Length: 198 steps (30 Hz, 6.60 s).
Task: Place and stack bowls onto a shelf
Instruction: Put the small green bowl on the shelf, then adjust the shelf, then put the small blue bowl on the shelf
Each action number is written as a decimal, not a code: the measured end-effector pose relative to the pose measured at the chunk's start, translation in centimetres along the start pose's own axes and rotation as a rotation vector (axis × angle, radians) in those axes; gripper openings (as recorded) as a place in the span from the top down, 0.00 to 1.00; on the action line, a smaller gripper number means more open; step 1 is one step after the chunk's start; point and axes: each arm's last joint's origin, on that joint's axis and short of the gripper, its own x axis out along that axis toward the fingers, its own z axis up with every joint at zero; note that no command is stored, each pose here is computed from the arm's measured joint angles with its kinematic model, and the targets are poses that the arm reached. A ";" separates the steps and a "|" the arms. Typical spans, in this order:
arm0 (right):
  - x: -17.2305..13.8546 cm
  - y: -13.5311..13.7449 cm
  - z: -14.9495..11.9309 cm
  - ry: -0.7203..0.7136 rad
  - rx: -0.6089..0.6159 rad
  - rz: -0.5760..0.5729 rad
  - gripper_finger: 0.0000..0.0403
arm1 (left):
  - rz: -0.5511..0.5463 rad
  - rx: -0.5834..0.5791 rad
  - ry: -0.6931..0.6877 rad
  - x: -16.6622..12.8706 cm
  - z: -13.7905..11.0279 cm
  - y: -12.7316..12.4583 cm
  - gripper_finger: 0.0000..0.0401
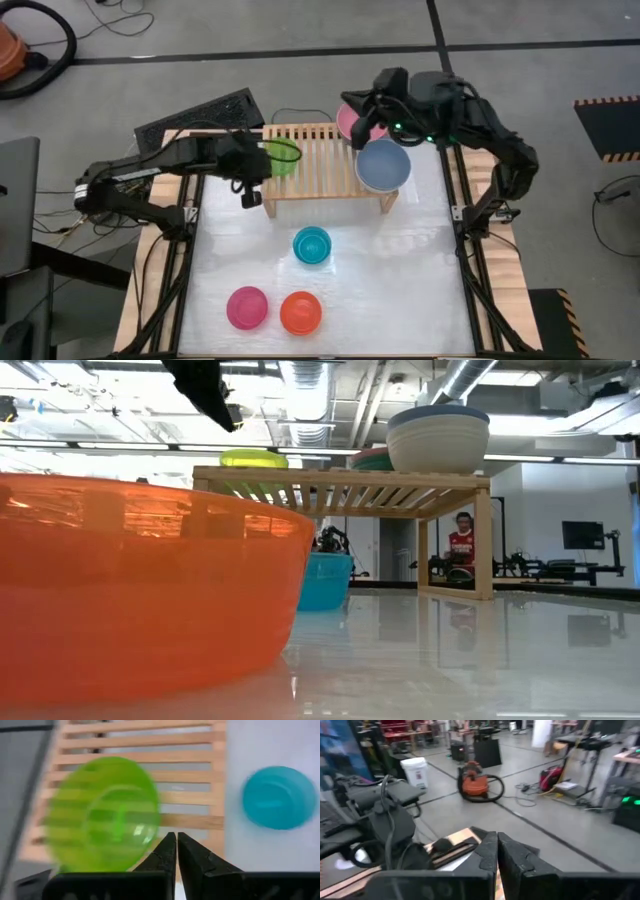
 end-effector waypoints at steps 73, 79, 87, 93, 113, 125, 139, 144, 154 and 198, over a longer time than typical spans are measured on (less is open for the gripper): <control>-4.6 3.1 -3.0 0.250 0.090 0.066 0.90 | -0.325 0.060 0.147 6.3 -4.6 -12.1 0.38; -4.9 3.6 -3.1 0.255 0.094 0.085 0.90 | -0.225 0.073 0.079 6.8 -4.1 -11.7 0.38; -5.2 3.8 -3.3 0.274 0.080 0.091 0.90 | -0.081 0.077 0.096 7.6 -4.0 -9.2 0.38; -5.2 3.7 -3.6 0.298 0.061 0.081 0.90 | -0.056 0.031 0.091 8.1 -3.9 -7.6 0.38; -5.3 3.5 -3.8 0.321 0.043 0.073 0.90 | -0.320 0.459 -0.102 6.4 -1.7 -13.7 0.38; -5.3 3.6 -3.9 0.340 0.057 0.090 0.90 | -0.414 0.736 -0.068 13.3 -2.1 -16.7 0.38; -5.7 3.6 -4.5 0.394 0.066 0.075 0.90 | -0.346 0.714 0.076 17.5 -3.7 -17.8 0.64; -6.0 4.0 -4.6 0.395 0.059 0.091 0.90 | -0.319 0.654 0.079 17.5 -3.5 -17.8 0.95; -6.0 3.9 -4.6 0.395 0.048 0.089 0.90 | -0.308 0.631 0.087 14.3 -1.8 -17.9 1.00; 9.1 8.7 -9.5 0.302 0.033 0.020 0.51 | 0.597 0.651 -0.139 -0.8 0.0 -11.0 1.00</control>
